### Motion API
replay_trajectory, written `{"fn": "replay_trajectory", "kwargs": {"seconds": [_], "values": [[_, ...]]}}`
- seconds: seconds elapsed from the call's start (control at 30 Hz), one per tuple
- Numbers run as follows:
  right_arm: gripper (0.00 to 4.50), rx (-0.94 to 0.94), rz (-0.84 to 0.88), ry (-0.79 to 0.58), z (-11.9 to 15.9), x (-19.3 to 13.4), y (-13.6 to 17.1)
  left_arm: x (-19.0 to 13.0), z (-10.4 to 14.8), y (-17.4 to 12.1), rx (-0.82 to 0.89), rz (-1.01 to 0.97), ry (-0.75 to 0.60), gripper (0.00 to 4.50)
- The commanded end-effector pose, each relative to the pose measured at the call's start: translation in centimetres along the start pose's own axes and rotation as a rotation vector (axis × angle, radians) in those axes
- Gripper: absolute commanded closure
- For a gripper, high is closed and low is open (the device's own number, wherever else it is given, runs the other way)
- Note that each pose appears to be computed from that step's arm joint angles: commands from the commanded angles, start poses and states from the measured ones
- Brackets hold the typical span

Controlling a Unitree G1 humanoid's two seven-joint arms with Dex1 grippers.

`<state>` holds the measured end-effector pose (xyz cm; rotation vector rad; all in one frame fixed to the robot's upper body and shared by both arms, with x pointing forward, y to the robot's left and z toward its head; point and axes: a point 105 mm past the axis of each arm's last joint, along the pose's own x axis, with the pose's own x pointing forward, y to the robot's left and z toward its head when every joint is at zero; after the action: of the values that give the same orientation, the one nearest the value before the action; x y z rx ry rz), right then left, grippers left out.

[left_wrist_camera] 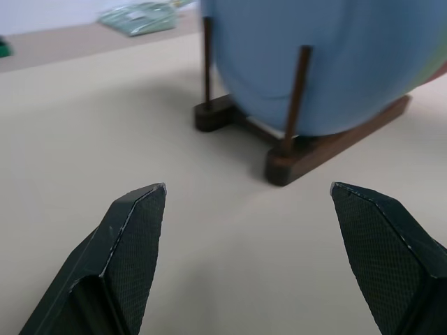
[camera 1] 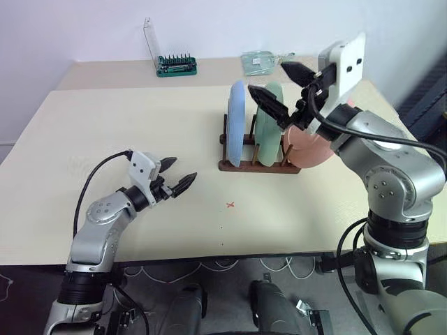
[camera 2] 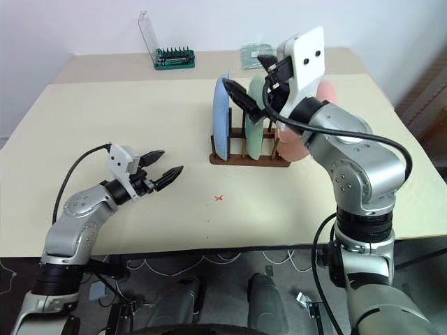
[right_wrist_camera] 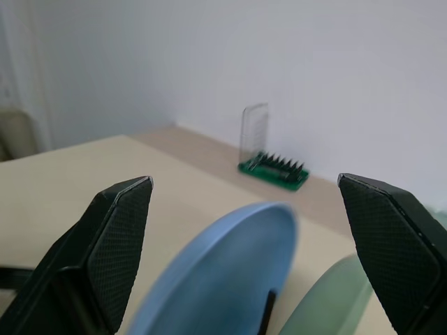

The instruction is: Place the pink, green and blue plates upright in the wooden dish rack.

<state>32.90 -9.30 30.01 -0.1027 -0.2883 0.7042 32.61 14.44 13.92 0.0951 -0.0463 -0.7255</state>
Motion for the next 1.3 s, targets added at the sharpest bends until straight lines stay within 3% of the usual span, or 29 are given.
{"fn": "replay_trajectory", "kwargs": {"seconds": [0.03,0.27,0.3,0.37,0.57,0.6,0.77,0.9,1.03,1.3], "values": [[0.17,-0.036,0.009,-0.052,1.2,0.3,1.2,0.5,1.0,-0.2,0.024,-0.018,-0.036,0.61],[0.17,-0.188,-0.074,-0.082,4.0,-3.3,-2.4,0.6,0.8,-0.4,0.024,-0.033,-0.031,0.61],[0.40,-0.217,-0.104,-0.060,4.2,-4.2,-3.5,0.6,0.9,-0.5,0.021,-0.037,-0.034,0.61],[1.04,-0.261,-0.167,0.005,4.1,-6.5,-5.9,0.7,0.8,-0.8,0.014,-0.053,-0.035,0.61],[4.15,-0.441,-0.337,0.284,1.9,-11.6,-11.0,0.7,0.5,-1.8,0.000,-0.111,-0.023,0.61],[4.47,-0.467,-0.355,0.314,1.8,-12.0,-11.5,0.7,0.4,-1.7,0.000,-0.112,-0.021,0.61],[4.47,-0.618,-0.413,0.549,-1.6,-13.8,-13.5,1.3,0.4,-2.0,0.002,-0.132,-0.021,0.61],[4.47,-0.614,-0.280,0.545,-3.9,-11.7,-11.1,1.4,0.4,-2.1,0.003,-0.134,-0.022,0.61],[4.47,-0.590,-0.206,0.477,-3.7,-10.1,-9.5,1.1,0.3,-2.1,0.006,-0.128,-0.019,0.61],[4.47,-0.613,-0.260,0.518,-3.9,-11.1,-11.0,0.8,0.0,-2.2,0.000,-0.117,-0.016,0.61]]}}
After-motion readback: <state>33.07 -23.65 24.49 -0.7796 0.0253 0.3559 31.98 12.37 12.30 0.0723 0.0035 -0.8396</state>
